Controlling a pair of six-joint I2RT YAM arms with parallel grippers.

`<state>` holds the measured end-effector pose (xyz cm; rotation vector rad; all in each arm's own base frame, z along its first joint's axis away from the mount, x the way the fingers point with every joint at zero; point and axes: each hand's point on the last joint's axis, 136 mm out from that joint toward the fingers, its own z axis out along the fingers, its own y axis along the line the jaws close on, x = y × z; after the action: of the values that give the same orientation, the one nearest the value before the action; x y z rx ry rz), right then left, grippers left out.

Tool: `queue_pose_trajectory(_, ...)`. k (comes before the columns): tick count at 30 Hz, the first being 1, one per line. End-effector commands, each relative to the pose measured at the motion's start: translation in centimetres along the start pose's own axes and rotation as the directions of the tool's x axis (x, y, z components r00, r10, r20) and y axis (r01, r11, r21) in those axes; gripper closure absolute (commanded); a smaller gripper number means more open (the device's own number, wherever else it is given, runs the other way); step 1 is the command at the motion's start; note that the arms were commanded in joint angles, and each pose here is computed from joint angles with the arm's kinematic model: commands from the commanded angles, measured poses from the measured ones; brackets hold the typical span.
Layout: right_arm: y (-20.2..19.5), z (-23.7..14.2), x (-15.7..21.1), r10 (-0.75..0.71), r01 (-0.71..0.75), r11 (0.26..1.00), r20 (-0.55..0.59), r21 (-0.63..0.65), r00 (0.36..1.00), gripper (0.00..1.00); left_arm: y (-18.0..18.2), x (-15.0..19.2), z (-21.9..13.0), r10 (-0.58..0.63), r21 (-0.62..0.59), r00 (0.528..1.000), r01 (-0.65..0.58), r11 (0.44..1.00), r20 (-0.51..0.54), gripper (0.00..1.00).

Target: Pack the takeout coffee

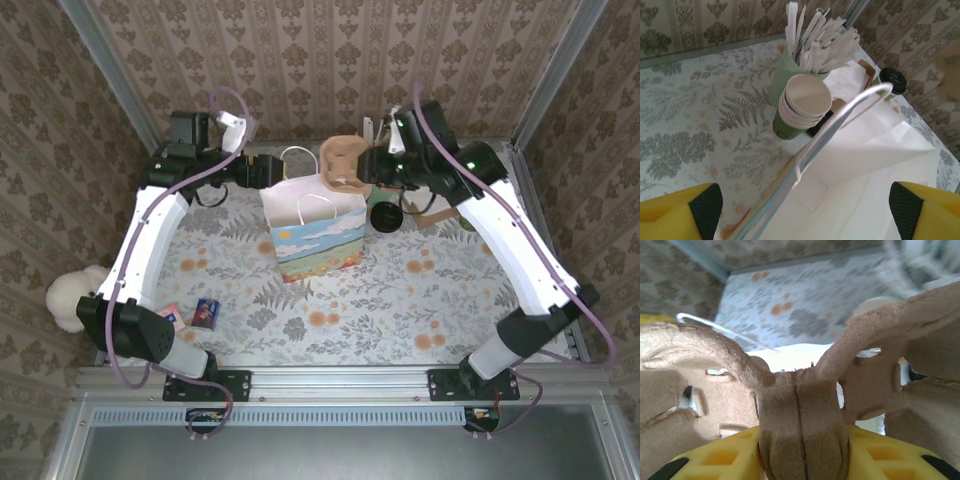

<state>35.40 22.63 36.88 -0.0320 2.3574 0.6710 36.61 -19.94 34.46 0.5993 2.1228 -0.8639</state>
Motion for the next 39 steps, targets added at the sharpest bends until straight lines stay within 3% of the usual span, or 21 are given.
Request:
queue_pose_trajectory(1, 5.1, 1.0, 0.0, 0.041, -0.062, 0.966, -0.09, -0.25, 0.995, 0.58, -0.7, -2.2, 0.3, 0.061, 0.057, 0.997, -0.063, 0.996, 0.044, 0.17)
queue_pose_trajectory(6, 7.3, 2.0, -0.5, 0.06, -0.097, 0.932, -0.117, -0.35, 0.991, 0.58, 0.3, -2.1, 2.4, 0.035, 0.092, 0.999, -0.034, 0.995, -0.004, 0.23)
queue_pose_trajectory(13, 10.0, 4.0, 0.4, 0.072, -0.158, 0.873, -0.199, -0.461, 0.977, 0.58, 0.5, -2.6, 3.4, 0.013, 0.127, 1.0, -0.012, 0.992, -0.01, 0.54)
queue_pose_trajectory(18, 10.4, 5.2, 1.3, 0.065, -0.172, 0.864, -0.233, -0.473, 0.97, 0.58, 0.7, -2.2, 3.5, 0.011, 0.116, 1.0, -0.008, 0.993, -0.023, 0.64)
queue_pose_trajectory(27, 6.4, 6.9, 5.6, 0.088, -0.197, 0.927, -0.325, -0.32, 0.942, 0.57, 0.9, -2.0, 3.6, -0.021, 0.107, 0.999, 0.024, 0.994, -0.03, 0.81)
queue_pose_trajectory(34, 4.2, 8.0, 5.7, 0.123, -0.18, 0.966, -0.28, -0.186, 0.952, 0.56, -0.2, -1.5, 3.5, -0.061, 0.153, 0.997, 0.068, 0.986, -0.049, 0.95)
queue_pose_trajectory(39, 2.8, 7.9, 7.0, 0.096, -0.12, 0.99, -0.267, -0.077, 0.959, 0.56, -1.7, -0.7, 3.0, -0.102, 0.165, 0.993, 0.111, 0.98, -0.062, 0.97)
